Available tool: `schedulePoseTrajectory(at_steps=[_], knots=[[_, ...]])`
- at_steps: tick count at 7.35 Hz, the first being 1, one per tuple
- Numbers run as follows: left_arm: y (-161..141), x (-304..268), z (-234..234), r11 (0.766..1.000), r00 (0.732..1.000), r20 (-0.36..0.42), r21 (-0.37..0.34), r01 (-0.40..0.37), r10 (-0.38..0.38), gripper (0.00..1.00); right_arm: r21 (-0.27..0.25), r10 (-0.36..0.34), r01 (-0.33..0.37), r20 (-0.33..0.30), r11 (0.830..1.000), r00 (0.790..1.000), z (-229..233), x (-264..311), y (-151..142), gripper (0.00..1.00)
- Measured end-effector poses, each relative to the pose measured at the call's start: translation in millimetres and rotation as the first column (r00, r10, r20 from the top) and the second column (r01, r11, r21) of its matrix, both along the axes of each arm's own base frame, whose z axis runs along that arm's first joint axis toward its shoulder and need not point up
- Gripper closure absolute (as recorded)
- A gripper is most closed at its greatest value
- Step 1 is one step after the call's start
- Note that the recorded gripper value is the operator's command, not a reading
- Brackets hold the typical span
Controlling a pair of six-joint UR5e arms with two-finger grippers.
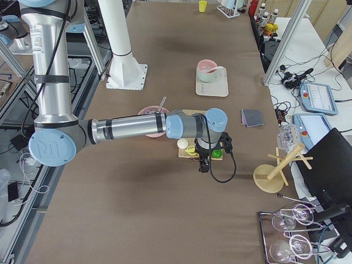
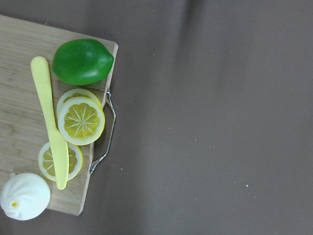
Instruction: Stack pink bowl on green and place spoon
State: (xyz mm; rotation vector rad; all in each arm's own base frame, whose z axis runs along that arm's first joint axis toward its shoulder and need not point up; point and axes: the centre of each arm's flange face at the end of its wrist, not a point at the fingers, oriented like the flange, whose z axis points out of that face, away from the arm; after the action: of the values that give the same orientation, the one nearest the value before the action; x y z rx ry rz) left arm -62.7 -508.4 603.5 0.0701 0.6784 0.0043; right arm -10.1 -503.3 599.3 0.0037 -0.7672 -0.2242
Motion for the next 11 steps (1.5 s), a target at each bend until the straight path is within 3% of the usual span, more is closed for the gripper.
schedulePoseTrajectory(at_steps=[2,5,11], knots=[[2,2,24,1.000,1.000,-0.026,0.017,-0.004,0.004,0.02,-0.026,0.035,-0.034,0.006,0.999,0.999,12,18,13,0.00],[4,7,24,1.000,0.995,-0.097,0.022,-0.009,0.011,0.02,-0.040,0.093,-0.092,0.038,0.995,0.995,16,48,35,0.00],[4,7,23,1.000,0.995,-0.103,0.022,-0.010,0.012,0.02,-0.041,0.112,-0.111,0.041,0.993,0.993,14,55,41,0.00]])
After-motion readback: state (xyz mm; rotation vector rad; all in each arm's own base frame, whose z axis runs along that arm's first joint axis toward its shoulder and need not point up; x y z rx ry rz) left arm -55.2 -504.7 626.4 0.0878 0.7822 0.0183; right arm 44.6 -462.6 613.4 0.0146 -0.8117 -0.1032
